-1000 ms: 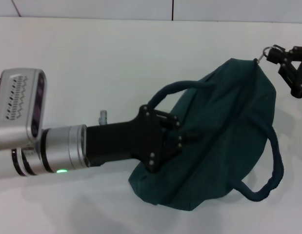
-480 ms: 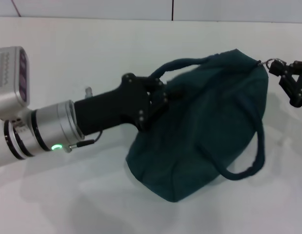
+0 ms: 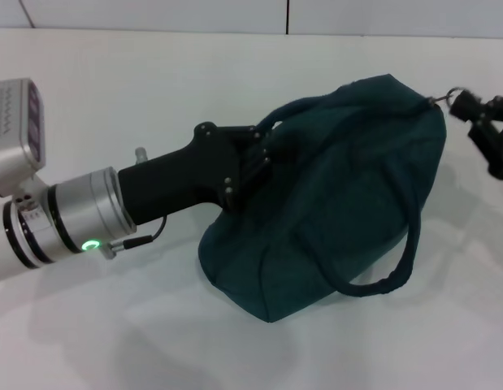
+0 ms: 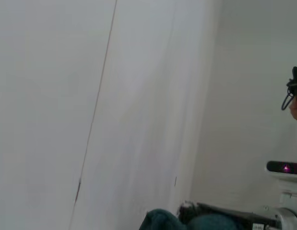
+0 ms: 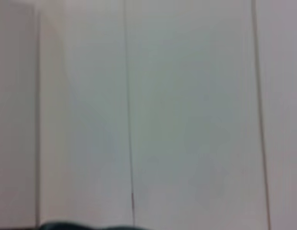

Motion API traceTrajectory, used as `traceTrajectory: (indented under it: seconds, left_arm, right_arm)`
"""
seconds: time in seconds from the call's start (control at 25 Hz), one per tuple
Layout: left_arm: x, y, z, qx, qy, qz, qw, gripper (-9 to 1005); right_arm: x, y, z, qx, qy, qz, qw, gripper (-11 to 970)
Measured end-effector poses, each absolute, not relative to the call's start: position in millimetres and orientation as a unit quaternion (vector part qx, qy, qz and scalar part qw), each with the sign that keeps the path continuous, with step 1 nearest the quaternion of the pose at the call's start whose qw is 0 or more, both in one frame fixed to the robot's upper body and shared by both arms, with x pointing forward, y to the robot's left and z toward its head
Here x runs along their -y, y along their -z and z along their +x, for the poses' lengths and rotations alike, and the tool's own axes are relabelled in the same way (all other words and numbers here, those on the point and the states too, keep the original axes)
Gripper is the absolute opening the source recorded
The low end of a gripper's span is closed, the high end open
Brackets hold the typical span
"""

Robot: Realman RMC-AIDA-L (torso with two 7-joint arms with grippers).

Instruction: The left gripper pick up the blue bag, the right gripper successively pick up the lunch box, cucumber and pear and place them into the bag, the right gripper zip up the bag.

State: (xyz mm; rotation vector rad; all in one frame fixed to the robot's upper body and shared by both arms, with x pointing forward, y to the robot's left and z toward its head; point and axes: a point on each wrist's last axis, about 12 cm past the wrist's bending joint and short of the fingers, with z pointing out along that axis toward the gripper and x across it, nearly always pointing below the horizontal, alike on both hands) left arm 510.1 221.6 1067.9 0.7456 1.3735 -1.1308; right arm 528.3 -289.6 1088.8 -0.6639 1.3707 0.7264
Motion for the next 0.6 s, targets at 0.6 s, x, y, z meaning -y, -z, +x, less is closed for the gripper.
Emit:
traceTrajectory:
  seconds: [0.6]
  left_arm:
    - [-233.8,-1061.7,500.9,-0.591,0.473,0.26,0.599,424]
  right_arm:
    - [288.8,-1083.8,529.1,-0.606,-0.323,-0.264,0.677,15]
